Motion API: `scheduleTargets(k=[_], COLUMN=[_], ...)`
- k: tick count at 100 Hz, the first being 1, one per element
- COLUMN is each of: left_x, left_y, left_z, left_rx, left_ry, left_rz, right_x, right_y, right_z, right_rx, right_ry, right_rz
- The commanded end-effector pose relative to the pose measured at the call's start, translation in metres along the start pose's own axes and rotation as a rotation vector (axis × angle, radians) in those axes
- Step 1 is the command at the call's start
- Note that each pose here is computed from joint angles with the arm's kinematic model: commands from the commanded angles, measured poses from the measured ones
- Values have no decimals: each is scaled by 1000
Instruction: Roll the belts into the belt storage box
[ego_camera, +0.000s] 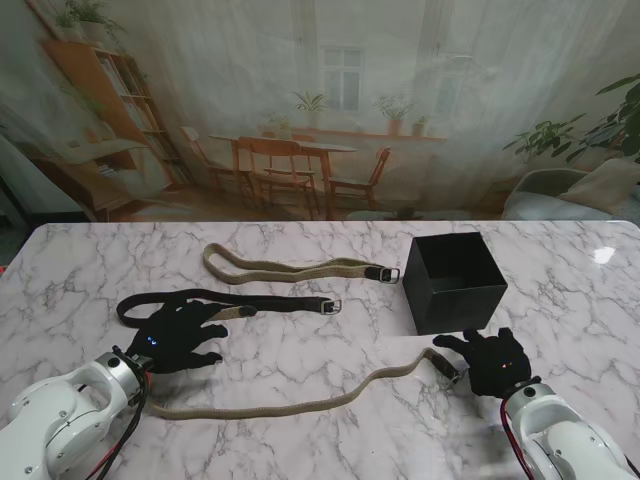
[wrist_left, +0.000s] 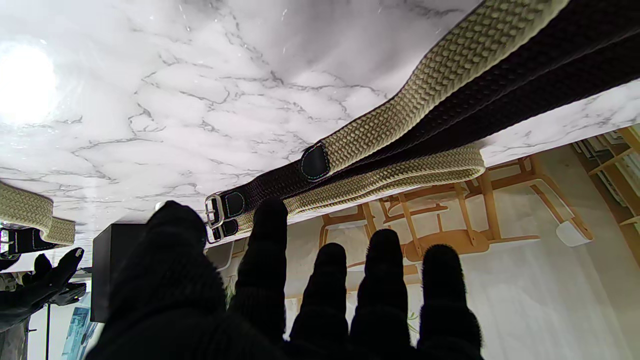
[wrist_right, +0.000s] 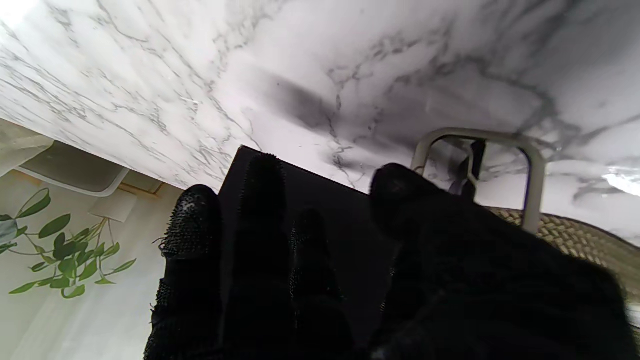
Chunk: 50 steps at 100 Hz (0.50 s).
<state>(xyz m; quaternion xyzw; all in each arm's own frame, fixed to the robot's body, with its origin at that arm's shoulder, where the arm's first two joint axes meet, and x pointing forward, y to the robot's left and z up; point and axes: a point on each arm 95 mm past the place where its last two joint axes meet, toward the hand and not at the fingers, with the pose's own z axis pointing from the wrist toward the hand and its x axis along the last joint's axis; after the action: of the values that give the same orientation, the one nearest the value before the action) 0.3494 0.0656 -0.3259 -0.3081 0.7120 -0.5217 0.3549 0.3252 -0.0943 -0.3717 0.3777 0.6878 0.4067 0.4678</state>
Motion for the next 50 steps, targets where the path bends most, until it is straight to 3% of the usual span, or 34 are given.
scheduleTargets(k=[1,50], left_x=[1,1], left_y=[3,5], left_z=[0,0], left_rx=[-17,-18], left_ry=[2,1], left_rz=[-1,-4], right_x=[3,30], right_y=[-2,8], right_z=[2,11], right_rx=[7,1], right_ry=[14,123], right_rz=[1,9])
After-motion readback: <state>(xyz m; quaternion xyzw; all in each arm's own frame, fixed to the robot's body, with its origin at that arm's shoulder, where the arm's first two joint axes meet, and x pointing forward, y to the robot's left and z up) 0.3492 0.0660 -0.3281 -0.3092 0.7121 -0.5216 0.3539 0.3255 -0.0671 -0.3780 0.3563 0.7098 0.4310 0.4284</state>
